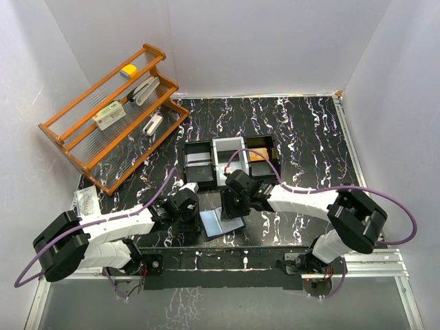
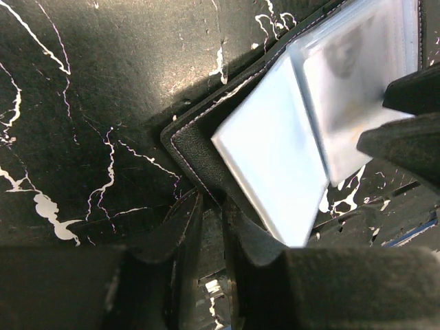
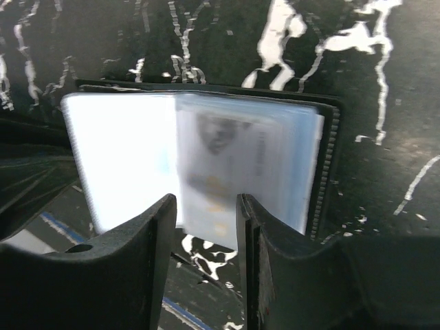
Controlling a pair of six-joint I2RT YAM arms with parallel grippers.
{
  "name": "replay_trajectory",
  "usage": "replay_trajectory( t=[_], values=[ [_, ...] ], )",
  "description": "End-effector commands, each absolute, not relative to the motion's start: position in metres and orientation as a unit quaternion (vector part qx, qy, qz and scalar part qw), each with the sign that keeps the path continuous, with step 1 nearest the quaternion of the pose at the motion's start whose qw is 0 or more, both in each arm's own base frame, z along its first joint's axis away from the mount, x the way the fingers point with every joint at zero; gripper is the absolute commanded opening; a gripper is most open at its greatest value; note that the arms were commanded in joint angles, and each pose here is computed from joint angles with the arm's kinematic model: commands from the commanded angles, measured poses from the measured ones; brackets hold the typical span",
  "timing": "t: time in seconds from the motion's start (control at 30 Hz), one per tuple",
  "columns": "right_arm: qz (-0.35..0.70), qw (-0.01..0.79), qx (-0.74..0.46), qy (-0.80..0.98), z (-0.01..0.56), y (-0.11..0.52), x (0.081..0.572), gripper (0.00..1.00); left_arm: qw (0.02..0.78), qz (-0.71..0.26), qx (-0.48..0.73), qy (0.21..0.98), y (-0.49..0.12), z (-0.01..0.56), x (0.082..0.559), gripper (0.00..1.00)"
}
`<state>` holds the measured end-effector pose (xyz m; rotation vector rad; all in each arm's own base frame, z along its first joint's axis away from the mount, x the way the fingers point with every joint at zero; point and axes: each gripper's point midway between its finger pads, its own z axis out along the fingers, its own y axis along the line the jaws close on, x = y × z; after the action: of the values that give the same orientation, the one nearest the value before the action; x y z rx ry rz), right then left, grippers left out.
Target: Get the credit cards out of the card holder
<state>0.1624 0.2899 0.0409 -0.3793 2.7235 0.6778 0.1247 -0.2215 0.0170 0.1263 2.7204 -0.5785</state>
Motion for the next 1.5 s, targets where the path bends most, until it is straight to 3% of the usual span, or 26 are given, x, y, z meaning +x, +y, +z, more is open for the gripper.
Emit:
replay_trajectory(
  t=[0.0, 0.23, 0.47, 0.77, 1.13, 1.47],
  values=[
    [0.31, 0.169, -0.136, 0.926, 0.07, 0.318, 0.161, 0.38, 0.187, -0.214, 0.047, 0.958, -0.226, 0.025, 0.127, 0.17],
    [0.324, 0.169, -0.129, 0.922, 0.076, 0.319, 0.158, 0.37, 0.186, -0.214, 0.048, 0.958, -0.226, 0.025, 0.127, 0.16],
    [0.218, 0.221, -0.103, 0.945, 0.069, 0.285, 0.183, 0.44, 0.186, -0.214, 0.049, 0.958, -0.226, 0.026, 0.126, 0.17],
    [0.201, 0.19, -0.11, 0.955, 0.046, 0.282, 0.176, 0.44, 0.186, -0.213, 0.049, 0.958, -0.227, 0.026, 0.128, 0.16],
    [0.208, 0.197, -0.111, 0.951, 0.053, 0.284, 0.177, 0.31, 0.184, -0.213, 0.051, 0.958, -0.228, 0.025, 0.127, 0.16],
    [0.215, 0.201, -0.115, 0.949, 0.067, 0.285, 0.176, 0.33, 0.182, -0.212, 0.05, 0.959, -0.227, 0.023, 0.126, 0.16]
  ],
)
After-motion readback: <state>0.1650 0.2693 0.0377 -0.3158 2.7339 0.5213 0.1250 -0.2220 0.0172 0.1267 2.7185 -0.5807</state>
